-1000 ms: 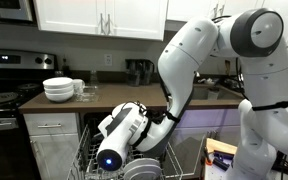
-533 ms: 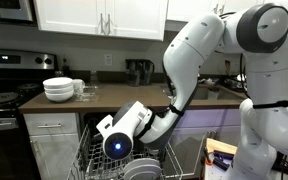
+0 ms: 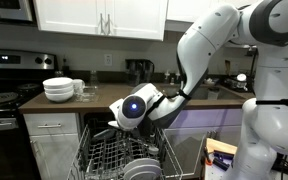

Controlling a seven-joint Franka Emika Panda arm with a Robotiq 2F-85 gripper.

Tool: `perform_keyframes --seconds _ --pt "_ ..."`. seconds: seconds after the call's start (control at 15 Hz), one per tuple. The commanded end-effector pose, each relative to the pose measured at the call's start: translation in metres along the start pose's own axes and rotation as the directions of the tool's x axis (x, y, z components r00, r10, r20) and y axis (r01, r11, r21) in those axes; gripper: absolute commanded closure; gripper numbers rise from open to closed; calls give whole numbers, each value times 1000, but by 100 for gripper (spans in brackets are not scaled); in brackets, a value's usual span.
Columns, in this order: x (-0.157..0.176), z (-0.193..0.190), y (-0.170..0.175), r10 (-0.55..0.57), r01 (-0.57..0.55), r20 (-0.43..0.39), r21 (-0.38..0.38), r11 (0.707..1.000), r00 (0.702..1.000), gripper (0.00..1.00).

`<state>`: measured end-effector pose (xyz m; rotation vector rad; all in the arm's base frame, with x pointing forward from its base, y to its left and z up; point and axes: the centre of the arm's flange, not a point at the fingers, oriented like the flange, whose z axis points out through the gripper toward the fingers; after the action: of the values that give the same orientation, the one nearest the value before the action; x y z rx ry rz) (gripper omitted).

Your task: Put the plates near each other in the dishwasher

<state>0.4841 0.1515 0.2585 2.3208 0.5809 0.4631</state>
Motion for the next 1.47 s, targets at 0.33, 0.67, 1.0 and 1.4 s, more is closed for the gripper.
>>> perform_keyframes --seconds 0.33,0.67,1.0,1.4 --pt "-6 -9 0 12 -13 67 16 1000 998 99" --pt "-7 -37 -1 26 -31 102 47 998 994 99" --pt "-3 -56 12 112 -122 107 98 988 988 99" --pt "2 -45 4 109 -122 108 120 985 988 95"
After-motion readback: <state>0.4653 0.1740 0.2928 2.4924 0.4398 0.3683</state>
